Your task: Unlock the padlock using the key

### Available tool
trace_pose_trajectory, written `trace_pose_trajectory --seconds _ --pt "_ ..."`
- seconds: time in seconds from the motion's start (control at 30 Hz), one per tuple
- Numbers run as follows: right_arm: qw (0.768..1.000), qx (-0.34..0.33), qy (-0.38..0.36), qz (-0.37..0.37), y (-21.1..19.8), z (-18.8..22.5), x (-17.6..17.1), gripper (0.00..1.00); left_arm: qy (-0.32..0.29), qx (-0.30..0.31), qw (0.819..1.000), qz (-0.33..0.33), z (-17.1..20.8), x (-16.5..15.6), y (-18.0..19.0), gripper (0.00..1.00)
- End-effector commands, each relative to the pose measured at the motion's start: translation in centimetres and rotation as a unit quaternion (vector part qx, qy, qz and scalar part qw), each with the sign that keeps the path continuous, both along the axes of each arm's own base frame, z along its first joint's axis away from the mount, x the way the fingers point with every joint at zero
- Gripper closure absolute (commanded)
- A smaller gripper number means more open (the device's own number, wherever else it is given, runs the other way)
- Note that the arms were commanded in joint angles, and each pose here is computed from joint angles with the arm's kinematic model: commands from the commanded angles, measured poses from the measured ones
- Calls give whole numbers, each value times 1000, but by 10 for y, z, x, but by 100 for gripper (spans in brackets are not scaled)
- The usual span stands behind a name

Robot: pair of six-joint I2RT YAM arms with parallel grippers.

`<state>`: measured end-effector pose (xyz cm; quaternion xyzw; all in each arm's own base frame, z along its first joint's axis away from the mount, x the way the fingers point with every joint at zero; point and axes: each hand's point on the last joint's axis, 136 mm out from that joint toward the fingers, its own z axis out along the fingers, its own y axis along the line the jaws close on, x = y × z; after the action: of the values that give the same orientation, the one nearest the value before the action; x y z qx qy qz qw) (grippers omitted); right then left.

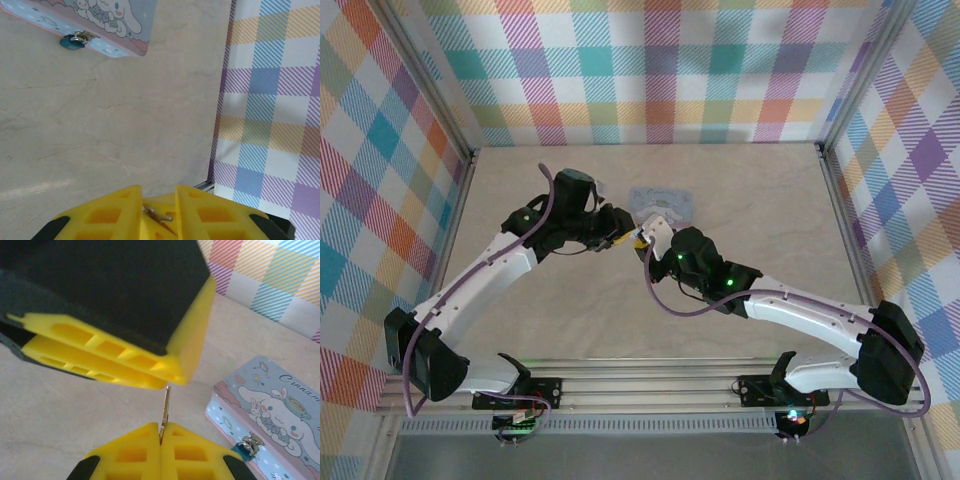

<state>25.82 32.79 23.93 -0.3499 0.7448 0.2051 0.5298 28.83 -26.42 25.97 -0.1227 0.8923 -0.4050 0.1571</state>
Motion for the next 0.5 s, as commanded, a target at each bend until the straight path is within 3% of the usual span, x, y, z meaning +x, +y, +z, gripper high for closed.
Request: trace_pose_trajectory --seconds 0.0,0.47 --pt "1000 7 -24 -9 1 17 4 100 6 9 1000 -3 -1 -4 0 76" --pt "1000 0 -20 -7 0 11 3 100 2 3 1000 -27 -4 -3 -8 75"
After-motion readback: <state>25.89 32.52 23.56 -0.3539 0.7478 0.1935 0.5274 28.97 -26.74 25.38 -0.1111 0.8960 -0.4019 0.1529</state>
